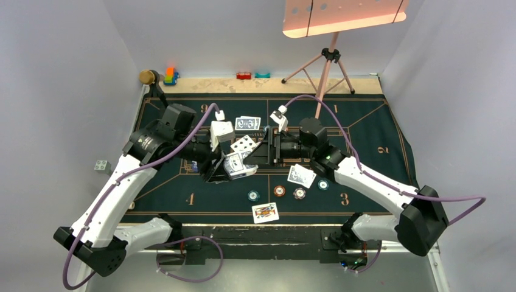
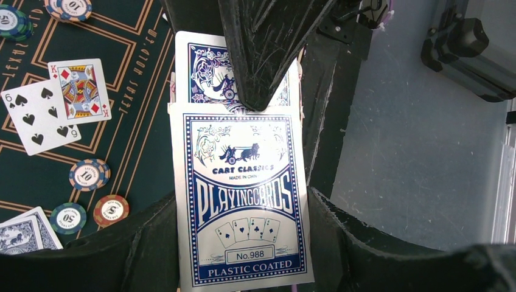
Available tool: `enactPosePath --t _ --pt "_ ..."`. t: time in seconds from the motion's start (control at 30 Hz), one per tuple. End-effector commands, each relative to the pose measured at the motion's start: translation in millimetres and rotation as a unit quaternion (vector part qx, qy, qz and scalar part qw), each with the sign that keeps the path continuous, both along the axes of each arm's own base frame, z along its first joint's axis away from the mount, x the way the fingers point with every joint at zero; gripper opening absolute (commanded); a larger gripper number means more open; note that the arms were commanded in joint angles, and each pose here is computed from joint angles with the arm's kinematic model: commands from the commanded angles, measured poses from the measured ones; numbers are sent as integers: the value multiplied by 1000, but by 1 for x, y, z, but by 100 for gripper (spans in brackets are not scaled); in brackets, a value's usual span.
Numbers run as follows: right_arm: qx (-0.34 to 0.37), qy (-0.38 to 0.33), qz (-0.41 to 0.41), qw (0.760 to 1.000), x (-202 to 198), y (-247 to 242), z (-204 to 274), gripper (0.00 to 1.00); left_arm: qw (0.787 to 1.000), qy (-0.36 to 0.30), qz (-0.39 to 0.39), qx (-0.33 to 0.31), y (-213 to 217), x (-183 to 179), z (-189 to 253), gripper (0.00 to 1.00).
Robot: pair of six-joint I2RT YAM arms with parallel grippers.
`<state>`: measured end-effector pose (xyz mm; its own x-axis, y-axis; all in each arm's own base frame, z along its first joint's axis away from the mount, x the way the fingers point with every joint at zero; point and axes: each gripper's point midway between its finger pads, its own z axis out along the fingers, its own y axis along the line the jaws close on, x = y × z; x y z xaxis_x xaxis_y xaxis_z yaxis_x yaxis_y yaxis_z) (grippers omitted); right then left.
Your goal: Distribute texas hold em gaming equipment
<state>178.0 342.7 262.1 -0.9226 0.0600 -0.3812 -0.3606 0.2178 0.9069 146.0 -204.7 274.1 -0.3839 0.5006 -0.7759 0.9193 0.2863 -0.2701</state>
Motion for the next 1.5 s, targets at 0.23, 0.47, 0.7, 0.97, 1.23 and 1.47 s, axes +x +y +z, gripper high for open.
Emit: enactPosePath --t 0.23,0.47,0.7,0.97,1.23,1.47 --pt "28 -21 -3 999 -1 -6 22 63 998 -20 -17 -54 -9 -3 32 0" --pt "19 -23 -10 999 2 -11 19 60 998 -20 -20 -60 -8 -9 37 0" --pt "9 -31 -30 999 8 -23 19 56 998 -20 -21 -63 -7 -11 40 0" --pt "6 -40 -39 998 11 -32 24 46 998 -21 -21 -60 -7 -11 38 0" --pt "-9 -64 -46 997 14 -35 33 41 998 -20 -20 -56 -5 -11 35 0" --pt "-39 -105 -70 991 20 -45 48 40 998 -19 -21 -55 -5 -12 33 0"
